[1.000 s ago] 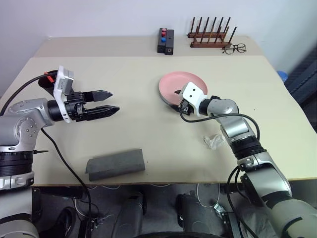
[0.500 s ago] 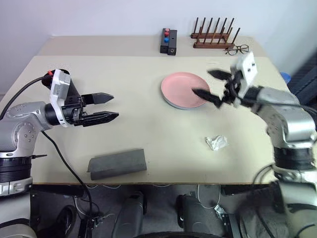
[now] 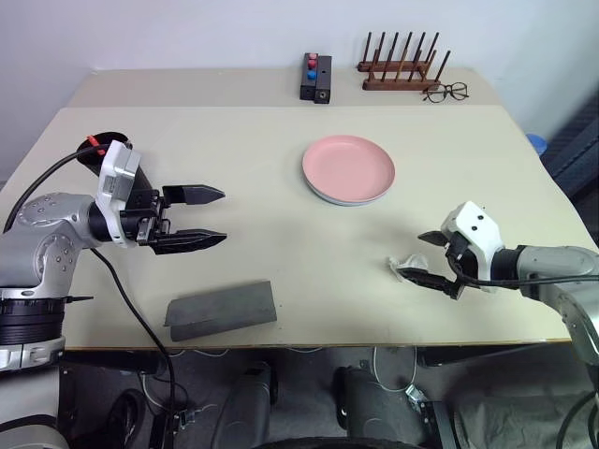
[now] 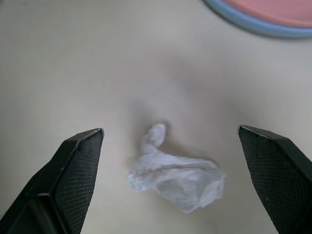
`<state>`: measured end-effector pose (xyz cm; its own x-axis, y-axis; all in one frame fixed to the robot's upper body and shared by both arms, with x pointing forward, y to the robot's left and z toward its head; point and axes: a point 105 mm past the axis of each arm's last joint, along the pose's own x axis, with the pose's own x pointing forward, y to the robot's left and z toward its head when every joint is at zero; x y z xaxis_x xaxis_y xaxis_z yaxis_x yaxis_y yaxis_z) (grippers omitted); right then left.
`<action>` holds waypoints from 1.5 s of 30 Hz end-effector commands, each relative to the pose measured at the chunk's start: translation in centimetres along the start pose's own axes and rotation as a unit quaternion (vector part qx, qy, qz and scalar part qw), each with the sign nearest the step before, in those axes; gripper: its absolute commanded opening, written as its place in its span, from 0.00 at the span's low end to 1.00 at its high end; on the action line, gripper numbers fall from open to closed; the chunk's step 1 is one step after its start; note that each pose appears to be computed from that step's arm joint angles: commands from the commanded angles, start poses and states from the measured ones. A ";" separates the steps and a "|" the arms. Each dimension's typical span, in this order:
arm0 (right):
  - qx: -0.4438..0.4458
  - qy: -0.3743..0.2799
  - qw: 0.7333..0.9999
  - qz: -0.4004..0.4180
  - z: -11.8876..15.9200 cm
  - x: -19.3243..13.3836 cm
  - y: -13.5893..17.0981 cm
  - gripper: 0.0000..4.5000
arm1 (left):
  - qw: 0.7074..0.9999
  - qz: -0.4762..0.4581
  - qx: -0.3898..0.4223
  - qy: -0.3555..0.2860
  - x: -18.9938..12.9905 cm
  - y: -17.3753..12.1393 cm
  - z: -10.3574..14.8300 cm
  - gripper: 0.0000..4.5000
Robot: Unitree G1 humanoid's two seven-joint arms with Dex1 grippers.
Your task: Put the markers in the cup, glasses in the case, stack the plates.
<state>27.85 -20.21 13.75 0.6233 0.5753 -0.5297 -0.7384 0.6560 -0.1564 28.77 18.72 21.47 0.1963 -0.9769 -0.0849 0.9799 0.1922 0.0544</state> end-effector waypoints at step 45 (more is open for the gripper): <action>-0.023 -0.219 0.975 -0.011 11.0 0.5 -2.8 0.01 | 0.998 0.053 0.036 0.011 -0.5 2.0 0.5 1.00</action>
<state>33.40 -16.51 21.59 0.6831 0.7119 -0.1632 -0.7302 0.6616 -0.1703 30.71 19.47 21.31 0.2976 -0.9494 -0.1002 0.9526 0.2885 0.0963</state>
